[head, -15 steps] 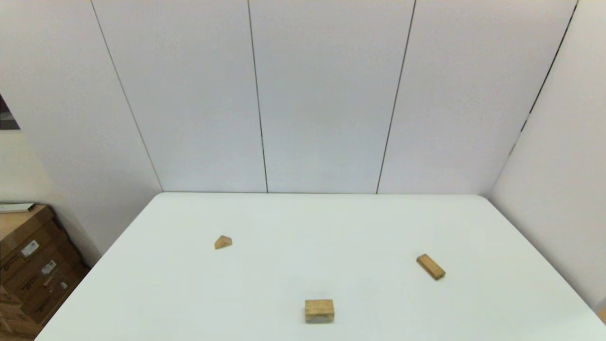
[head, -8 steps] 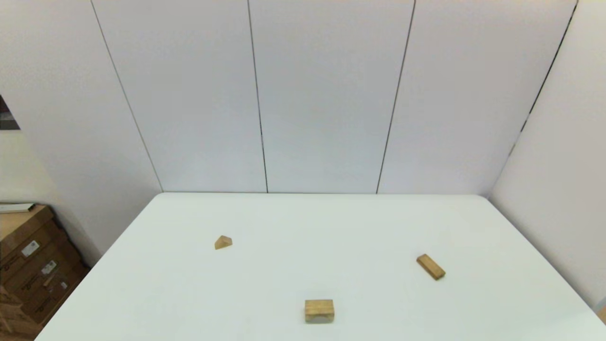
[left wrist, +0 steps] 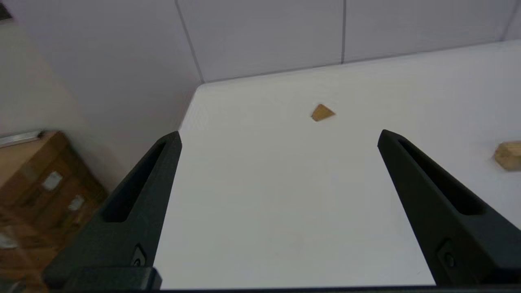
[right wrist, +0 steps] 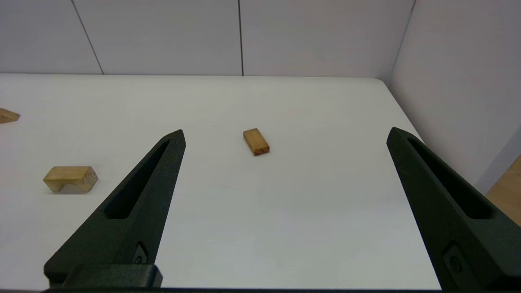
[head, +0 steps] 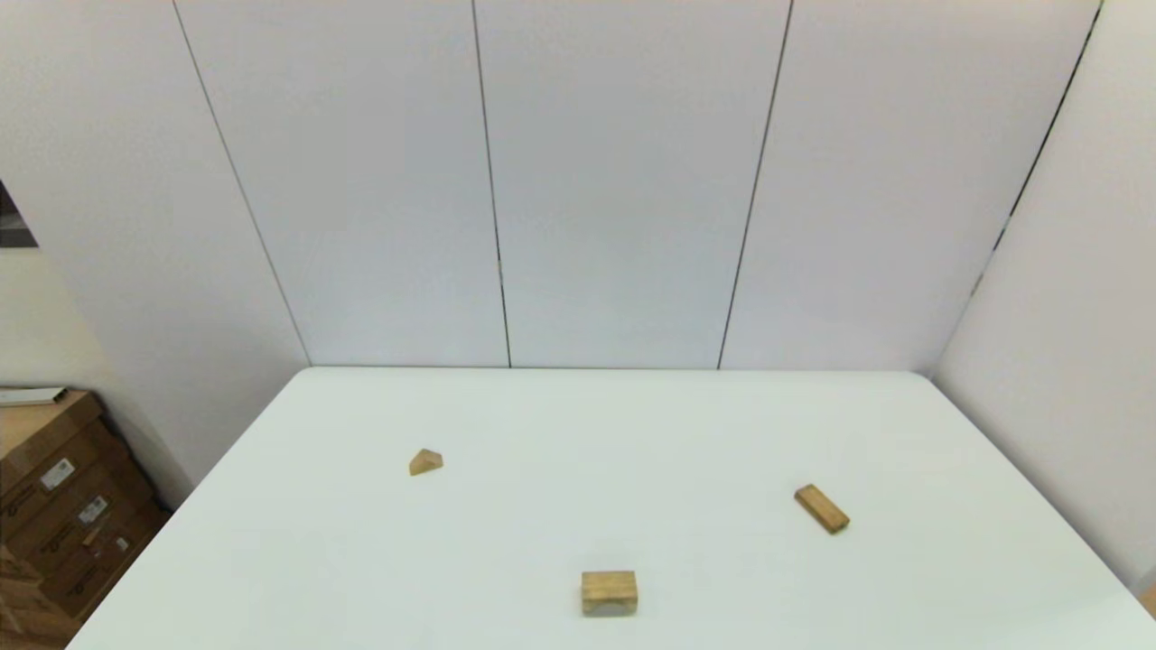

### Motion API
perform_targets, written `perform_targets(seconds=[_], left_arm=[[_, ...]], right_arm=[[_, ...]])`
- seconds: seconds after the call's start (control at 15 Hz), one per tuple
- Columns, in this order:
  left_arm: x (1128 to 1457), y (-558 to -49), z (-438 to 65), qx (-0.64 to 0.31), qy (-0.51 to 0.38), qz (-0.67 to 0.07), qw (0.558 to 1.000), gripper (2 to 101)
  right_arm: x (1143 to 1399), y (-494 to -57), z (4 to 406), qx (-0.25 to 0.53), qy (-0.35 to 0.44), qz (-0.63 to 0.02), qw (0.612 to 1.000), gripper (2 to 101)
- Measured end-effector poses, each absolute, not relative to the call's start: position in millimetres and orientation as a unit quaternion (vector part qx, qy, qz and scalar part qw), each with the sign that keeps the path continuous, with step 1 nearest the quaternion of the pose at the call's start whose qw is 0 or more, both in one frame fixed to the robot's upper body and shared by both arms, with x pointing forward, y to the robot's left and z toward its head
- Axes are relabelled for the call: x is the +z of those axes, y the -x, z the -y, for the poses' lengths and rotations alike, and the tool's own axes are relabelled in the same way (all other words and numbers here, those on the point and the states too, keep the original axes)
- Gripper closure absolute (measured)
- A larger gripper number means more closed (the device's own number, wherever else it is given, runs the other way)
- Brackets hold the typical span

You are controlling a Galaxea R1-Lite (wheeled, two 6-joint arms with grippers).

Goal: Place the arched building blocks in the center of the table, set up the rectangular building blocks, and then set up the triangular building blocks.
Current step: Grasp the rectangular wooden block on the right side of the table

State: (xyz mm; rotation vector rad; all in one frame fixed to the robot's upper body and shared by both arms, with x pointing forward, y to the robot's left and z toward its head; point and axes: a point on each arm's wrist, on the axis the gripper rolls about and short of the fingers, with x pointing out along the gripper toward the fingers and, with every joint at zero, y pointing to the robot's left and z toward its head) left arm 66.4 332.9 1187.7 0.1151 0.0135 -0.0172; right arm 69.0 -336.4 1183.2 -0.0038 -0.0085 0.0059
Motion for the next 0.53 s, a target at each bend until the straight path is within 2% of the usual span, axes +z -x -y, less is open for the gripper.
perform_targets(seconds=[0.2, 0.4, 0.53], left_arm=[[1183.6, -68.6, -332.5, -0.018, -0.039, 0.002, 0.999, 5.4], [1182.9, -68.8, -333.2, -0.003, -0.016, 0.001, 1.000, 5.4], [1182.6, -69.0, -333.4, 0.001, -0.002, 0.001, 1.000, 5.4]], right_arm=[[1182.1, -69.0, 336.2, 0.008, 0.038, -0.001, 0.999, 4.3], [1182.3, -69.0, 336.2, 0.007, 0.014, 0.000, 1.000, 4.3], [1182.2, -68.9, 336.1, 0.010, 0.038, -0.001, 0.999, 4.3]])
